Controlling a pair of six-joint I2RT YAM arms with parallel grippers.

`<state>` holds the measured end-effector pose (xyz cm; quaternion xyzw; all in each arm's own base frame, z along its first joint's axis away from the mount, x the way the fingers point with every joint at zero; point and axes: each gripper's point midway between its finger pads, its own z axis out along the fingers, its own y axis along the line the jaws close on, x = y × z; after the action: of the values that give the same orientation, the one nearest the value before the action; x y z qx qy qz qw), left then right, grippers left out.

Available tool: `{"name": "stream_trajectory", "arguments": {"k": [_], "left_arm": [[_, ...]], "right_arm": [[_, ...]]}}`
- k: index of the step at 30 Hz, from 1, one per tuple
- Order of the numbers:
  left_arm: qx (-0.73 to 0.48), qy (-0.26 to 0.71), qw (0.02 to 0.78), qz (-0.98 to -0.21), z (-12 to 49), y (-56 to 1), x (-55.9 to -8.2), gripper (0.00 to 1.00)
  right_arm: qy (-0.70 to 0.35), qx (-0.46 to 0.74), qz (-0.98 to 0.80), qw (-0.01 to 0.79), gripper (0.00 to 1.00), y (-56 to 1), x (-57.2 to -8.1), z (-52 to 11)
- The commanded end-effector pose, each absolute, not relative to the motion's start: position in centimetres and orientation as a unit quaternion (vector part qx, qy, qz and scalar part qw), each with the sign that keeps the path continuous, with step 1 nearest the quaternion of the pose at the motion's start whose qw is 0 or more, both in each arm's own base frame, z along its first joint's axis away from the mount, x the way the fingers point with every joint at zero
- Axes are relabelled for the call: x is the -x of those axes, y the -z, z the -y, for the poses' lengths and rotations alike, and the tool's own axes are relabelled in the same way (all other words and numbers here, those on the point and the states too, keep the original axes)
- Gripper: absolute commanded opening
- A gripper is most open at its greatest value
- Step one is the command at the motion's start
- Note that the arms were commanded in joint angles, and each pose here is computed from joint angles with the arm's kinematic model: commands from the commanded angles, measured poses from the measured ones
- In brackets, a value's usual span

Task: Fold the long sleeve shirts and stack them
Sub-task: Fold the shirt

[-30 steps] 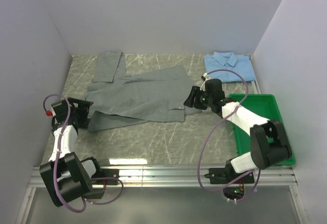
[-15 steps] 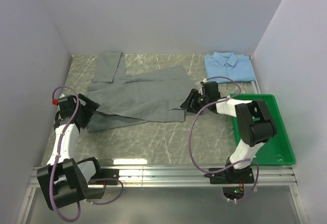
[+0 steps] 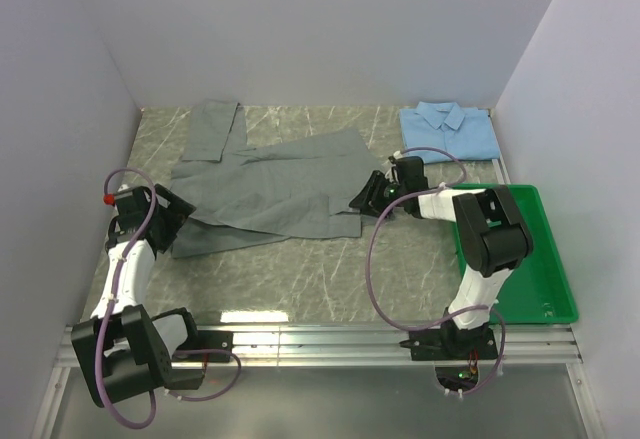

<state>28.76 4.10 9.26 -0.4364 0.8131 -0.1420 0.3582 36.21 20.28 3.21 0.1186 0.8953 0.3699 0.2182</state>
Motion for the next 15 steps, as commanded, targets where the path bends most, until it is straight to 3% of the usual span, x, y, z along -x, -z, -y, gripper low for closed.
{"name": "stream_trajectory", "arguments": {"k": [1, 7, 8, 11, 15], "left_arm": [[0.422, 0.14, 0.379, -0.812, -4.4, -10.6, -29.7, 0.97], [0.423, 0.138, 0.378, -0.812, -4.5, -10.5, -29.6, 0.97], [0.423, 0.138, 0.379, -0.812, -4.5, -10.5, -29.7, 0.97], [0.422, 0.14, 0.377, -0.812, -4.4, -10.4, -29.6, 0.97], [0.424, 0.14, 0.378, -0.811, -4.5, -10.4, -29.7, 0.97]], "right_arm": [[-0.394, -0.116, -0.88, 0.239, 0.5, -4.4, -38.2, -20.9], [-0.405, -0.102, -0.876, 0.241, 0.31, -4.7, -38.2, -21.3], [-0.406, -0.1, -0.875, 0.246, 0.22, -5.0, -38.3, -21.2], [-0.404, -0.088, -0.873, 0.258, 0.08, -5.7, -38.6, -21.2], [-0.408, -0.066, -0.867, 0.28, 0.0, -7.1, -39.1, -21.3]]}}
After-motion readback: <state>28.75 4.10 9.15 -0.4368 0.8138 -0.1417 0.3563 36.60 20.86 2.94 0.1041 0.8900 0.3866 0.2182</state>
